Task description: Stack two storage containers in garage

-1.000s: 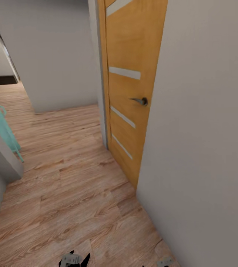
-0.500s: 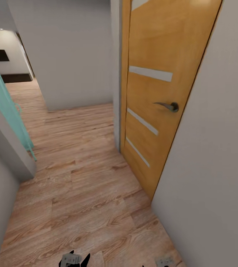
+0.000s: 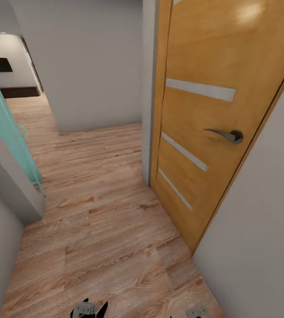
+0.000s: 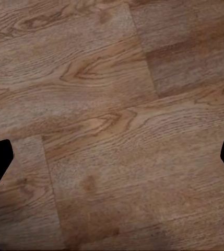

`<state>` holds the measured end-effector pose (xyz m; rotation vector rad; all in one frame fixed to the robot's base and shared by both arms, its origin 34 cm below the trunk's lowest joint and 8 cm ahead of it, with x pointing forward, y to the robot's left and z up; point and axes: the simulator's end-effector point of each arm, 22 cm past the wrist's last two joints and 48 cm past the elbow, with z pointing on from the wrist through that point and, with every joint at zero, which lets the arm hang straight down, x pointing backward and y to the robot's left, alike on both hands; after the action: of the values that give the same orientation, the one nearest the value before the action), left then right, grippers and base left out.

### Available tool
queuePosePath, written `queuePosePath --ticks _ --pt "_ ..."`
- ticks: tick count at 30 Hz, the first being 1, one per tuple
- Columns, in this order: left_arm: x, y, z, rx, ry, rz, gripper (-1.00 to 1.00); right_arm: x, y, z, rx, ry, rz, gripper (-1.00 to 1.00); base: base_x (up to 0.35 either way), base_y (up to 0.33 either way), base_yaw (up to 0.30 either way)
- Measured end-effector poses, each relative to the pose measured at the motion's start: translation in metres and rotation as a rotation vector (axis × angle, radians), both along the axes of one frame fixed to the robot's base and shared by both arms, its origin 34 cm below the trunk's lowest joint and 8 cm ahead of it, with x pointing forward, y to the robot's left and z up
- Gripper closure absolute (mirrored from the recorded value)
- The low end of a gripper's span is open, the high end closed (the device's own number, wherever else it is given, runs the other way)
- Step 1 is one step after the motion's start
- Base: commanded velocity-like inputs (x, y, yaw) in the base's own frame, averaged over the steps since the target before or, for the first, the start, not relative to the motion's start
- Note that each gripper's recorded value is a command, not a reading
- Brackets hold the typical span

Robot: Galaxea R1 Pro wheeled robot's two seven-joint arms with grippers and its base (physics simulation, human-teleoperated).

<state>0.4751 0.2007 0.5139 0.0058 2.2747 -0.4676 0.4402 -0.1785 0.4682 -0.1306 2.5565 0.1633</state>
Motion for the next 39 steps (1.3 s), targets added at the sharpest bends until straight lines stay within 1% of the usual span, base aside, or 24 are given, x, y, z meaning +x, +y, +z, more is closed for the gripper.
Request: queuePosePath --ticks 11,26,39 --pt "-0.0042 0.0001 -0.0046 0.0 0.014 0.001 -1.0 -0.0039 -0.0004 -0.0037 0.0 0.01 0.002 -1.0 0.281 0.204 0.091" --pt "-0.0061 0.0001 -0.0066 0.0 0.02 0.001 -1.0 -0.004 -0.0009 -0.0047 0.0 0.011 0.002 -1.0 0.233 0.181 0.007" --pt "-0.0078 0.0 -0.0083 0.0 0.025 0.0 -1.0 -0.0059 -0.0009 -0.0062 0.0 0.016 0.002 -1.0 0.299 0.144 0.0"
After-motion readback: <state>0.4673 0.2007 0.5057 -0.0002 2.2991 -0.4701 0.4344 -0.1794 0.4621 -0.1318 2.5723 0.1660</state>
